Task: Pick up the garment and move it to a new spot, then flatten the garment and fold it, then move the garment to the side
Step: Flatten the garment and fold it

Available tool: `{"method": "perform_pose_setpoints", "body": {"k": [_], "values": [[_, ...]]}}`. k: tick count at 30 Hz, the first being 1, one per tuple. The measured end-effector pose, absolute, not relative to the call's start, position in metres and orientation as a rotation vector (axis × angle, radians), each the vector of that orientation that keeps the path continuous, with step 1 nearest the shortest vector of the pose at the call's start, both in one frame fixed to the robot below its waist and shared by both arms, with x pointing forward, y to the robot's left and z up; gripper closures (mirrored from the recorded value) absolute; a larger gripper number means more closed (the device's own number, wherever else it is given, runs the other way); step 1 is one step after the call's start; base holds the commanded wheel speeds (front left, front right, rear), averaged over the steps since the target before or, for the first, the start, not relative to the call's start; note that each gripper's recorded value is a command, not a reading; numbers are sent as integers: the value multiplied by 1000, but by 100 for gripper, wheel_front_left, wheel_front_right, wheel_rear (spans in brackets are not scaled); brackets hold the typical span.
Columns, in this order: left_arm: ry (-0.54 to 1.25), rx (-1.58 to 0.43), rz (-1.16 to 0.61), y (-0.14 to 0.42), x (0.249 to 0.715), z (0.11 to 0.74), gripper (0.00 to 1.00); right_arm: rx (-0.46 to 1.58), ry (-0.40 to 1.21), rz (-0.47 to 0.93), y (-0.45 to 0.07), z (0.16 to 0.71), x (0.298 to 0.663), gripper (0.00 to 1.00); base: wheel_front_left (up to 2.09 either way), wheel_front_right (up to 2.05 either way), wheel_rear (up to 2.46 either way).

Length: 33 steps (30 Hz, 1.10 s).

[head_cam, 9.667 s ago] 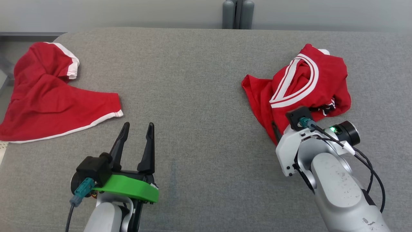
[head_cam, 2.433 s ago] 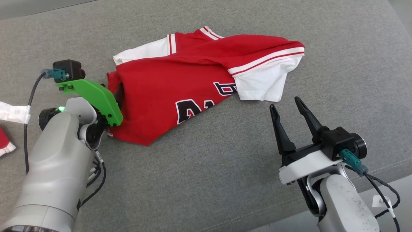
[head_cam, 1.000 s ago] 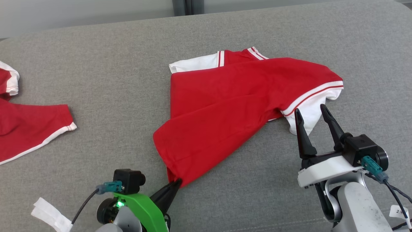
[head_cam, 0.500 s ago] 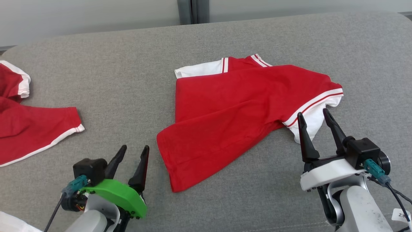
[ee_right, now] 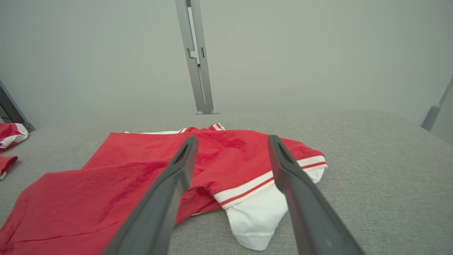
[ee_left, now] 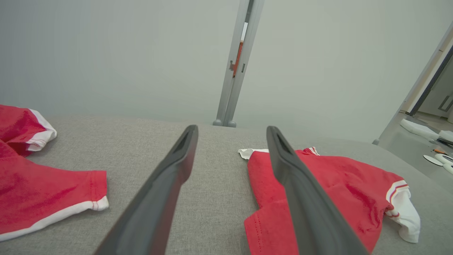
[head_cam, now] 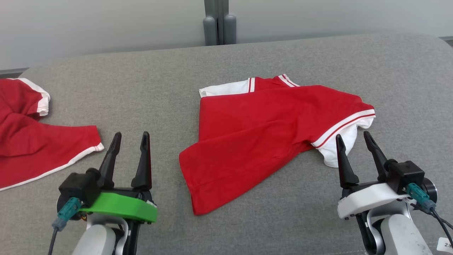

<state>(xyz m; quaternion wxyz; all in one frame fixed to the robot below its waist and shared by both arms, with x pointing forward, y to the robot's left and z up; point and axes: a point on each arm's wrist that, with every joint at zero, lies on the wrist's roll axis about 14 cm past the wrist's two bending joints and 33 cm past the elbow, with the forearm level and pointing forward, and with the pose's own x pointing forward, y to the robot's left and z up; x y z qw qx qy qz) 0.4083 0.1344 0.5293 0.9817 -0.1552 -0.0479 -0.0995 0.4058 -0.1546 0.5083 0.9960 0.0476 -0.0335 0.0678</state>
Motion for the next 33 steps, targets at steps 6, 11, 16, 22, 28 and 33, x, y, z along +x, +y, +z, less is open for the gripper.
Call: {"method": "perform_pose_setpoints", "body": {"k": [6,11,16,22,28,33], "values": [[-1,-317,-229,123,401,494,0,92,-65,127,-158,510,399,0,0,0,0],[108,-295,-282,107,409,464,0,93,-60,114,-163,509,398,0,0,0,0],[262,-274,-359,85,422,435,0,98,-40,96,-169,501,398,0,0,0,0],[451,-254,-399,71,429,395,0,99,-28,57,-182,494,400,0,0,0,0],[606,-250,-464,50,422,369,0,96,-11,23,-193,486,400,0,0,0,0],[663,-273,-521,38,417,367,0,98,-6,10,-197,483,401,0,0,0,0]]}}
